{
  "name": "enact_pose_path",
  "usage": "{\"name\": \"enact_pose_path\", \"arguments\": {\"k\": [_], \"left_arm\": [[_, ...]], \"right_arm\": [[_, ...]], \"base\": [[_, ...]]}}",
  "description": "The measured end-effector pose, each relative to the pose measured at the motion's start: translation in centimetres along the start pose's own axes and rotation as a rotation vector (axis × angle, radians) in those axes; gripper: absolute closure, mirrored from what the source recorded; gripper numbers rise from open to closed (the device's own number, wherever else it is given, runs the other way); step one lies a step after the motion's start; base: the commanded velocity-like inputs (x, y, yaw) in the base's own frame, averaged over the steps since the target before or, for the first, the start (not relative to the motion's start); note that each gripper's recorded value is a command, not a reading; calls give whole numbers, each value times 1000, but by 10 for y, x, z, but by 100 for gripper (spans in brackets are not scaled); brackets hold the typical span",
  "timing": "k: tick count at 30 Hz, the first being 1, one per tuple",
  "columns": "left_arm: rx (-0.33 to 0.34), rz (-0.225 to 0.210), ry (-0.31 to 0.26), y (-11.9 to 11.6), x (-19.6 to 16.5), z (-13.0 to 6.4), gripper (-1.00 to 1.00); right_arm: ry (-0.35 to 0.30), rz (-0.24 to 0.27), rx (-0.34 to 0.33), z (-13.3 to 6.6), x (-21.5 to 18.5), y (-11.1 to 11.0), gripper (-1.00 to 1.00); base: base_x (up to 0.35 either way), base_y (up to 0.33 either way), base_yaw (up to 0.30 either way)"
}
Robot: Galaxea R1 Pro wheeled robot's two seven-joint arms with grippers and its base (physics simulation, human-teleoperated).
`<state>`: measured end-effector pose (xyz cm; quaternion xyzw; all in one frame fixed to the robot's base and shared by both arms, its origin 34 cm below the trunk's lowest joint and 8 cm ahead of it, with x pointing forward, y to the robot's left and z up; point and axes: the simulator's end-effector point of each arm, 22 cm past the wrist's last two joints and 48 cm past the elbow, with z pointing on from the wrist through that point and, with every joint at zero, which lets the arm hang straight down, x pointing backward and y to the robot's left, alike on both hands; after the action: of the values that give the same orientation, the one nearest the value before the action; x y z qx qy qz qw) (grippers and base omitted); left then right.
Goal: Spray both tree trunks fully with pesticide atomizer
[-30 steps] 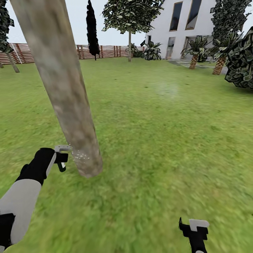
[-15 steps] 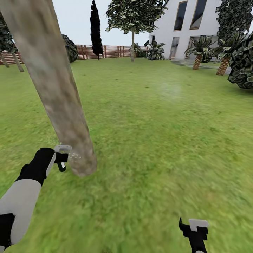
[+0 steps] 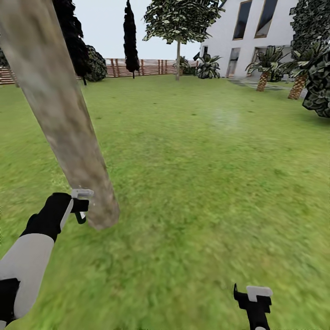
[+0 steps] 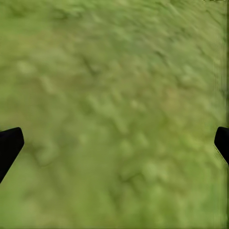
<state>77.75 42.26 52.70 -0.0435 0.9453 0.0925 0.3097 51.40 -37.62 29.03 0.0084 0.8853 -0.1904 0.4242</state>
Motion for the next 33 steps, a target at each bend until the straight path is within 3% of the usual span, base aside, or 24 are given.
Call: {"name": "enact_pose_path", "arguments": {"k": [6, 17, 26, 33], "left_arm": [[-1, 1, -4, 0, -1, -1, 100], [9, 4, -10, -8, -5, -2, 100], [4, 7, -21, -7, -12, -5, 100], [1, 6, -28, -8, -16, -6, 100]], "right_arm": [[0, 0, -1, 0, 0, 0, -100], [0, 0, 0, 0, 0, 0, -100], [-2, 1, 1, 0, -1, 0, -100], [-4, 2, 0, 0, -2, 0, -100]], "base": [[38, -272, 238], [235, -176, 6], [-79, -94, 214], [0, -224, 20]]}}
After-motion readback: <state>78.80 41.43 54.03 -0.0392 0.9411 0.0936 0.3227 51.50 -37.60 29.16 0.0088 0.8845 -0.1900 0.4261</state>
